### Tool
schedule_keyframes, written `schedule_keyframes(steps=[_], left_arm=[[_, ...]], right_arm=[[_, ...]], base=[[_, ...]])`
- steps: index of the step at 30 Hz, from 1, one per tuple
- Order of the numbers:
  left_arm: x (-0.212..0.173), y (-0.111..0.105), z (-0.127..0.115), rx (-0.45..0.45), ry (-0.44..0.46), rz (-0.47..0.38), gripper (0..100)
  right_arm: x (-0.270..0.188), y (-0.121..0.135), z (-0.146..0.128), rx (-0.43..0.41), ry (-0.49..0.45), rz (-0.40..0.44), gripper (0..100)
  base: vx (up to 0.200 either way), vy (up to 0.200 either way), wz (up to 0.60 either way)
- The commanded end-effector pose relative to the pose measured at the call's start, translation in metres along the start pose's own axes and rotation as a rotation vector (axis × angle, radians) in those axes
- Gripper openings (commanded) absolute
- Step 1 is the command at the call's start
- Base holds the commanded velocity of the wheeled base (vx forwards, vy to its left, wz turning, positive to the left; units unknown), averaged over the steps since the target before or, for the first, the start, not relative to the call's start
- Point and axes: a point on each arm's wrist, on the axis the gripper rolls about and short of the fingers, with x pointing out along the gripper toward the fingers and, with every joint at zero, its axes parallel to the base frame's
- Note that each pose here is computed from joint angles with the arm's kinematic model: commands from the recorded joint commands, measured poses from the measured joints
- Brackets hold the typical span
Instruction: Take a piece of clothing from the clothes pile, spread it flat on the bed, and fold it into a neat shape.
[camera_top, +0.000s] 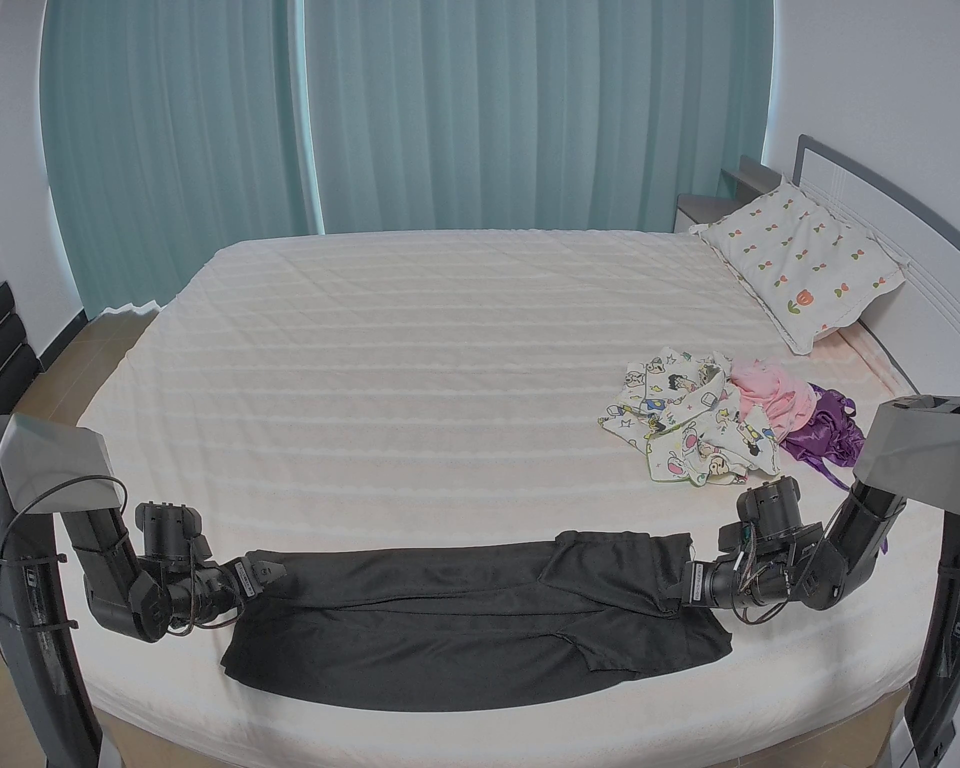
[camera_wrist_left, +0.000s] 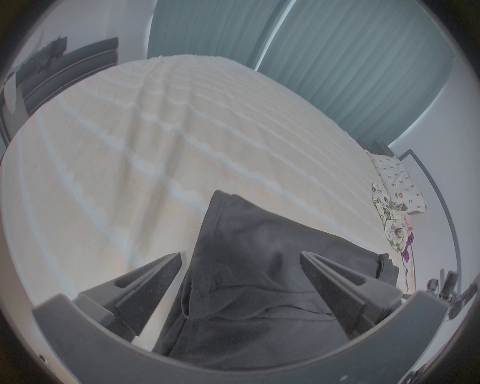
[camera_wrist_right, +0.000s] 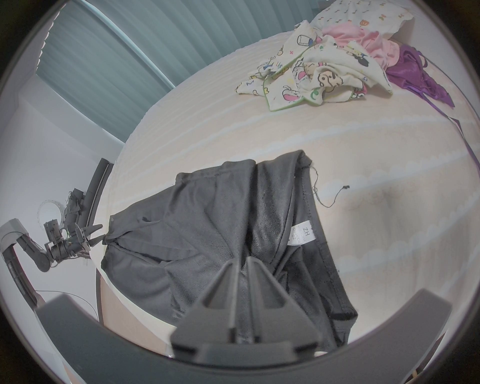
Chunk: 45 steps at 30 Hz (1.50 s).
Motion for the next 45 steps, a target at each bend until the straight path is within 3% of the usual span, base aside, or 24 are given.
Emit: schedule_keyframes(steps=[1, 9, 12, 19, 30, 31, 37, 45], left_arm=[[0.011, 0.008, -0.014, 0.034, 0.019, 0.01, 100], [0.009, 0.005, -0.017, 0.084, 0.023, -0.007, 100], [0.011, 0.004, -0.018, 0.093, 0.026, -0.014, 100], [0.012, -0.001, -0.02, 0.106, 0.043, -0.053, 100], [0.015, 0.002, -0.025, 0.154, 0.062, -0.049, 100], [0.015, 0.002, -0.025, 0.153, 0.059, -0.047, 0], [0.009, 0.003, -0.029, 0.15, 0.075, -0.039, 0], [-0.001, 0.001, -0.019, 0.149, 0.032, -0.029, 0]], right_arm=[[-0.018, 0.006, 0.008, 0.039, -0.061, -0.002, 100], [-0.054, 0.005, -0.014, 0.292, -0.061, 0.003, 100], [-0.06, 0.004, -0.026, 0.339, -0.053, 0.021, 100], [-0.054, 0.002, -0.031, 0.337, -0.113, 0.069, 100], [-0.053, 0.002, -0.033, 0.336, -0.11, 0.073, 100], [-0.053, 0.002, -0.033, 0.335, -0.111, 0.074, 100], [-0.052, 0.001, -0.033, 0.344, -0.11, 0.073, 100], [-0.053, 0.0, -0.032, 0.377, -0.106, 0.082, 100]], base=[[0.0, 0.0, 0.0], [0.0, 0.0, 0.0], [0.0, 0.0, 0.0], [0.0, 0.0, 0.0], [0.0, 0.0, 0.0], [0.0, 0.0, 0.0], [0.0, 0.0, 0.0], [0.0, 0.0, 0.0]])
